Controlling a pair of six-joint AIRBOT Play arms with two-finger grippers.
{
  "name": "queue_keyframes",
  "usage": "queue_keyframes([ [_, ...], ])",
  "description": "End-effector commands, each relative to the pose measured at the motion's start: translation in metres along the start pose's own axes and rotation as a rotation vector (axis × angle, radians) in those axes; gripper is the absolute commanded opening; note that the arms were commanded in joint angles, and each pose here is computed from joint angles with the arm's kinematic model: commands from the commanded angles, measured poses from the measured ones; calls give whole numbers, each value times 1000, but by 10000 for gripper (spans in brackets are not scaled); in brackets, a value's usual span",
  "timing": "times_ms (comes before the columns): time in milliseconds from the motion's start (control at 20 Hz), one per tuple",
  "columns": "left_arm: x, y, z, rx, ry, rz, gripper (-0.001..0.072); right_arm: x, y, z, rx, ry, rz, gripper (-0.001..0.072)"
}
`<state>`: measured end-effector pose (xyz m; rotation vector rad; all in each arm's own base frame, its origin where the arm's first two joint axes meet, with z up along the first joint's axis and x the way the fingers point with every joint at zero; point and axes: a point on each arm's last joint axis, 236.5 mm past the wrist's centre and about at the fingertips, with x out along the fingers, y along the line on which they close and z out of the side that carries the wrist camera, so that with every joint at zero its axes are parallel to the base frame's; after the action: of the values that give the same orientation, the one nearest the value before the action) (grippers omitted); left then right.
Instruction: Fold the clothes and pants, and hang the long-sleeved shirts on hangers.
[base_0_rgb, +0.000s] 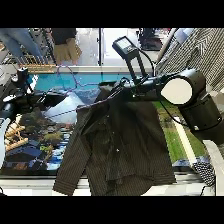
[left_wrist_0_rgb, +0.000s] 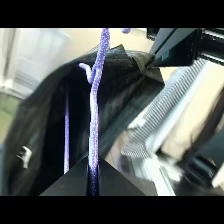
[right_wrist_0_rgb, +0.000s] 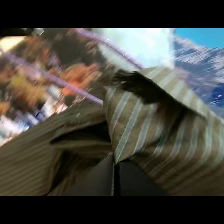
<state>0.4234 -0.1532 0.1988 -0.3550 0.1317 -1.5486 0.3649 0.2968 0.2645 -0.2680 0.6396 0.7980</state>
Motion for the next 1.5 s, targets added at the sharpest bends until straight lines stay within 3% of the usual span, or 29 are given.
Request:
queue_keyframes([
  [0,17,-18,-40,-31,158,-93,16,-3,26,2,-73,-12,98,24],
  [250,45,-25,-18,14,10,-170,16,-16,78,-25,-257,68,333,24],
  [350,41,-20,3,39,-108,-168,17,-17,62,-52,-290,187,284,27],
  [400,33,-16,14,57,-169,-158,17,-18,45,-60,-309,231,217,94],
  [550,15,-4,25,63,-242,-122,16,-29,-24,-40,-385,190,-99,443],
  [650,15,-3,15,55,-195,-118,16,-42,-60,9,-526,37,-299,549],
  [800,21,-5,8,48,-167,-129,17,-35,-76,52,-771,-74,-421,545],
  [1000,27,-7,6,44,-163,-140,17,29,-77,19,-776,50,-318,535],
  [1150,27,-7,5,43,-159,-140,17,71,-79,8,-796,77,-280,488],
  [1200,27,-6,5,44,-160,-139,17,82,-77,5,-798,77,-262,414],
  [1300,27,-4,6,43,-160,-130,17,91,-76,1,-795,85,-247,128],
  [1350,28,1,6,41,-161,-106,17,91,-73,1,-787,80,-235,45],
  [1400,29,10,7,38,-162,-67,48,89,-71,1,-787,78,-228,26],
  [1450,28,23,7,34,-164,-12,231,87,-69,0,-796,82,-221,24],
])
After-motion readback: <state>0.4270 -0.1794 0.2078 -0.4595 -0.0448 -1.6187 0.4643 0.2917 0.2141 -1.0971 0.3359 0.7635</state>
